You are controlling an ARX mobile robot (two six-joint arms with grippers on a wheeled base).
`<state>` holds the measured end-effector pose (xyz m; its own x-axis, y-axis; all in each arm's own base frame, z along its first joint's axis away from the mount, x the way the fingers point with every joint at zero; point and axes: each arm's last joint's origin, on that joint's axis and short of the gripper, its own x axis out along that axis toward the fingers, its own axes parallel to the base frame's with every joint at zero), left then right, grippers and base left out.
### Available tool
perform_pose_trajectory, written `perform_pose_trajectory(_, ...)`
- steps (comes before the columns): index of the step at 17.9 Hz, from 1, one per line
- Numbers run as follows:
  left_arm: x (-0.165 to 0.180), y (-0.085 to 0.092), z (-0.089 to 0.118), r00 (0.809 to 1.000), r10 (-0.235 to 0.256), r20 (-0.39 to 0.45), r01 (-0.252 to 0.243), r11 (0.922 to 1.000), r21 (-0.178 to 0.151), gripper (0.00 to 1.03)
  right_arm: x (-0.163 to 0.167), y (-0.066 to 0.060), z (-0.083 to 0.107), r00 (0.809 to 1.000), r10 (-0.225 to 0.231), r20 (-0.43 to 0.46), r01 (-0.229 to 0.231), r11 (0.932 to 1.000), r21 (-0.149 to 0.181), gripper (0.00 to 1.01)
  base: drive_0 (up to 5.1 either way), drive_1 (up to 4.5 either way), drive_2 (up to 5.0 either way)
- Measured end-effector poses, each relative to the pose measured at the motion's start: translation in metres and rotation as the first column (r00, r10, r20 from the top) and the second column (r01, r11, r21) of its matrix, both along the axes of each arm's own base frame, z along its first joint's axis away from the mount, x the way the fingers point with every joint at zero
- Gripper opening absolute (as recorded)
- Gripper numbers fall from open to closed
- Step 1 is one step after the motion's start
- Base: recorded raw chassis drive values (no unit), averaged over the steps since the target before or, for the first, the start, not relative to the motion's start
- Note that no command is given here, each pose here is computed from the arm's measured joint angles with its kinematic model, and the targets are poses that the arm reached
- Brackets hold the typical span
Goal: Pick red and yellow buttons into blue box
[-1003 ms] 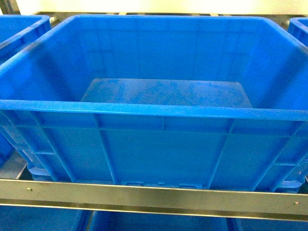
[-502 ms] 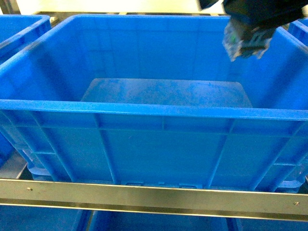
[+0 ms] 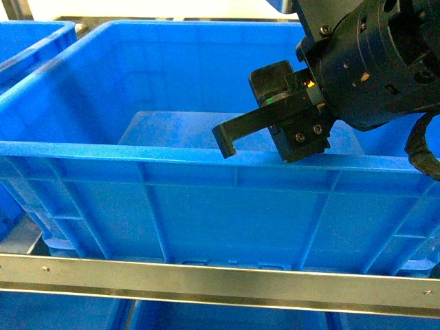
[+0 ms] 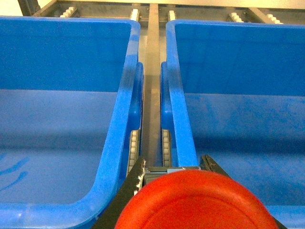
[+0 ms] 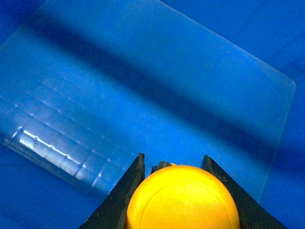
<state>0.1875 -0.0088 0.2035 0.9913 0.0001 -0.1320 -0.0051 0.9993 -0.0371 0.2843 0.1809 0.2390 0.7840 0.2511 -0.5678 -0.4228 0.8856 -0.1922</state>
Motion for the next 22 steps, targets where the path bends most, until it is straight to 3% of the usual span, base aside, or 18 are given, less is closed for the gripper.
perform_pose_trajectory(4,0.000,0.000,0.000,1.000,0.000,0.001,0.000,1.0000,0.000,0.26,0.004,-0.006,0.001,0.999,-0.042,0.022,0.042,0.9991,0.007,0.34,0.0,0.00,0.0)
perform_pose_trajectory(6,0.000,0.000,0.000,1.000,0.000,0.000,0.000,1.0000,0.000,0.26,0.010,-0.011,0.005,0.996,-0.078,0.045,0.077,0.9968,0.022,0.56,0.0,0.00,0.0)
perform_pose_trajectory(10,0.000,0.000,0.000,1.000,0.000,0.001,0.000,1.0000,0.000,0.26,0.015,-0.016,0.012,0.994,-0.091,0.065,0.088,0.9951,0.045,0.99,0.0,0.00,0.0)
perform_pose_trajectory(12,0.000,0.000,0.000,1.000,0.000,0.001,0.000,1.0000,0.000,0.26,0.022,-0.026,0.018,0.987,-0.122,0.102,0.115,0.9906,0.074,0.98,0.0,0.00,0.0)
perform_pose_trajectory(16,0.000,0.000,0.000,1.000,0.000,0.001,0.000,1.0000,0.000,0.26,0.020,-0.085,0.037,0.952,-0.237,0.194,0.212,0.9671,0.141,0.98,0.0,0.00,0.0)
perform_pose_trajectory(19,0.000,0.000,0.000,1.000,0.000,0.000,0.000,1.0000,0.000,0.26,0.004,-0.133,0.039,0.922,-0.284,0.262,0.251,0.9559,0.152,0.98,0.0,0.00,0.0)
perform_pose_trajectory(22,0.000,0.000,0.000,1.000,0.000,0.001,0.000,1.0000,0.000,0.26,-0.014,-0.170,0.056,0.857,-0.354,0.376,0.303,0.9342,0.188,0.98,0.0,0.00,0.0)
